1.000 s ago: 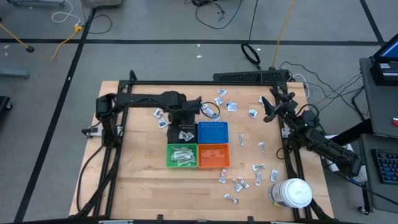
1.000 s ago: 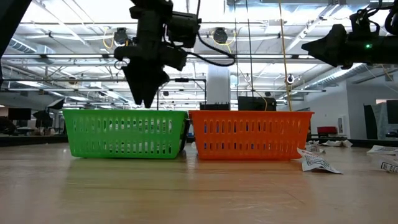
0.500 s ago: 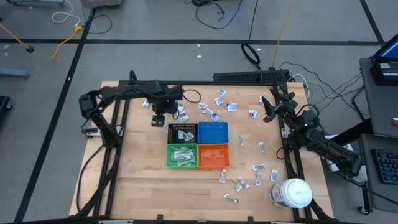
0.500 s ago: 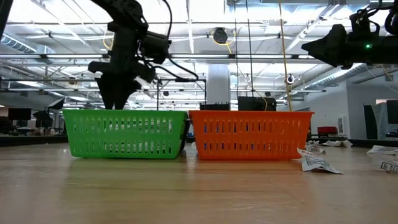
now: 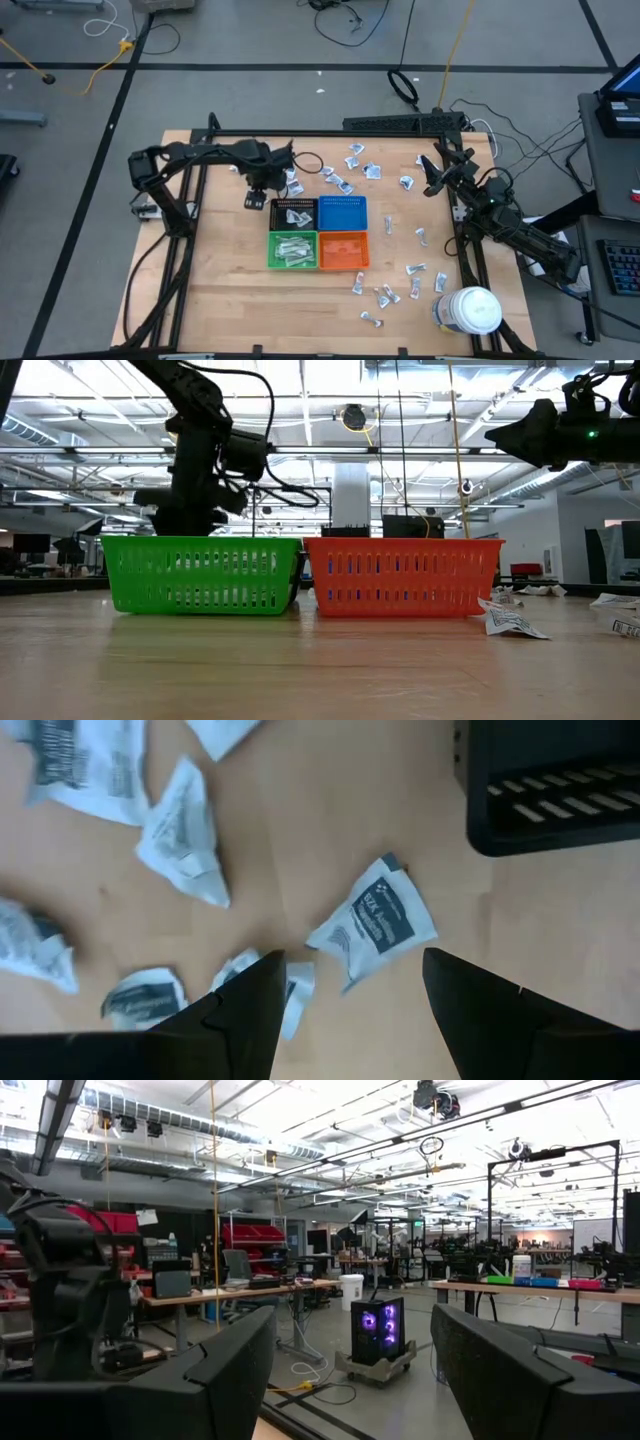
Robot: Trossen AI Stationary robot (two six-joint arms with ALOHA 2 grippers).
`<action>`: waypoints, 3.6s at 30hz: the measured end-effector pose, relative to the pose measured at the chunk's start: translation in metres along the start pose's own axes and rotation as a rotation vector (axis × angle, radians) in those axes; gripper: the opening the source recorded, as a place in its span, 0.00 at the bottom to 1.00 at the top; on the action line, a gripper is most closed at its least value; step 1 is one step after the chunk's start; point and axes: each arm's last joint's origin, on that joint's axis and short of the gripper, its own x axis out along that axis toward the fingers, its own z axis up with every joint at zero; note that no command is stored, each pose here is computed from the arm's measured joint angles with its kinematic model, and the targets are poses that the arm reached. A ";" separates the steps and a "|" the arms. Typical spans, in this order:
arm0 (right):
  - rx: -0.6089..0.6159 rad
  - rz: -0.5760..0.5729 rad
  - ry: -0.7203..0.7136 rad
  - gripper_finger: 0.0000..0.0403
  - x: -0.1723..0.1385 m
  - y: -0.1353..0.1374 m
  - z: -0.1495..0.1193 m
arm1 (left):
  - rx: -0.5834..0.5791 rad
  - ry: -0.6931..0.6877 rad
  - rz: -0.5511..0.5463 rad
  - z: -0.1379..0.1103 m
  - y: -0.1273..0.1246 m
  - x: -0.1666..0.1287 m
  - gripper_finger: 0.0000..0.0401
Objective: Pick & Place First Aid Supplies
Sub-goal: Put the towelette pack into the black bin
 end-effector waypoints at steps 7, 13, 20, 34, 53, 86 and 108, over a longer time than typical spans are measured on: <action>0.000 0.000 0.000 0.65 0.000 0.000 0.000 | 0.027 -0.007 0.001 -0.005 -0.008 0.025 0.60; 0.000 0.000 0.000 0.65 0.000 0.000 0.000 | 0.079 -0.037 0.005 -0.008 -0.011 0.039 0.60; 0.000 0.000 0.000 0.65 0.000 0.000 0.000 | 0.117 -0.024 -0.011 -0.012 -0.013 0.043 0.46; 0.000 0.000 0.000 0.65 0.000 0.000 0.000 | 0.023 -0.014 -0.014 -0.017 -0.014 0.026 0.05; 0.000 0.000 0.000 0.65 0.000 0.000 0.000 | 0.039 -0.051 0.013 -0.018 -0.037 -0.036 0.04; 0.000 0.000 0.000 0.65 0.000 0.000 0.000 | -0.049 -0.161 0.008 0.096 -0.070 -0.034 0.02; 0.000 0.000 0.000 0.65 0.000 0.000 0.000 | -0.063 -0.084 0.017 0.082 -0.076 0.000 0.44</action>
